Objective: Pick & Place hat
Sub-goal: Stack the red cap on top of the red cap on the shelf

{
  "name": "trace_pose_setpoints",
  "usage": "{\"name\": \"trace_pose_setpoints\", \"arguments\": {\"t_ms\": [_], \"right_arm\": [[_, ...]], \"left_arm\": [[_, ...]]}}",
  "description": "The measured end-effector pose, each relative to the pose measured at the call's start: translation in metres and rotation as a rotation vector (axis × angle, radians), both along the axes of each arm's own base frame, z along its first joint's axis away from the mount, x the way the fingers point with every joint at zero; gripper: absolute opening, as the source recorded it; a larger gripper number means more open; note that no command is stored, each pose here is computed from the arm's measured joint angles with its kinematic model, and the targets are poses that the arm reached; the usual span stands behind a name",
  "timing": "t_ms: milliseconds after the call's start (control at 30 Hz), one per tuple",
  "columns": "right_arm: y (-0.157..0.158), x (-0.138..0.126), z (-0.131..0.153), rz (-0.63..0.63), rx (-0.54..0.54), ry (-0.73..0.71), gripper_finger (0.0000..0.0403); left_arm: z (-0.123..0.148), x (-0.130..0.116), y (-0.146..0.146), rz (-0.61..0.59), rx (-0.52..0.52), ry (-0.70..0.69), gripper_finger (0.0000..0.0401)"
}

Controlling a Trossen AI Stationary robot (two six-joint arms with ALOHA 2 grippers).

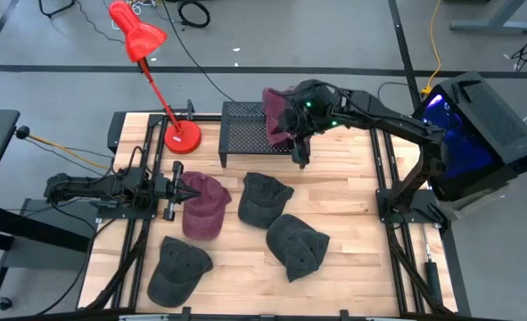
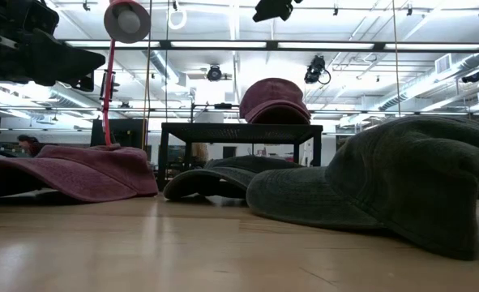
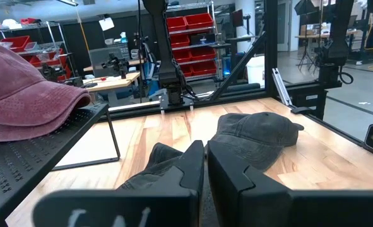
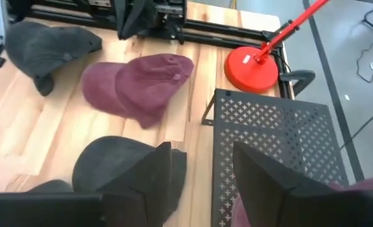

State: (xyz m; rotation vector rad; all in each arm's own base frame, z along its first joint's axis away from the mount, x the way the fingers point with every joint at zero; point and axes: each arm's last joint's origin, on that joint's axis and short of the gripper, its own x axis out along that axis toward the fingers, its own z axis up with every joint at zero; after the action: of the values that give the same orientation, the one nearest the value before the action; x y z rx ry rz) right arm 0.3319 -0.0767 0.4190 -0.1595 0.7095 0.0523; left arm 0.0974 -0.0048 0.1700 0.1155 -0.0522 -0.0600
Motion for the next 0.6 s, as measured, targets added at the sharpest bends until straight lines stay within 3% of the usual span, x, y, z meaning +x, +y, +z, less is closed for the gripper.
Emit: {"name": "trace_pose_setpoints", "arguments": {"t_ms": [200,600], "right_arm": [[0.018,-0.015,-0.022,-0.004,0.028,-0.058,0.0162],[0.052,-0.057,-0.085,-0.024,0.166,0.05,0.0162]], "left_arm": [[0.0,0.0,0.0,0.0,0.0,0.0,0.0028],[0.0,0.0,0.0,0.0,0.0,0.0,0.0028]]}}
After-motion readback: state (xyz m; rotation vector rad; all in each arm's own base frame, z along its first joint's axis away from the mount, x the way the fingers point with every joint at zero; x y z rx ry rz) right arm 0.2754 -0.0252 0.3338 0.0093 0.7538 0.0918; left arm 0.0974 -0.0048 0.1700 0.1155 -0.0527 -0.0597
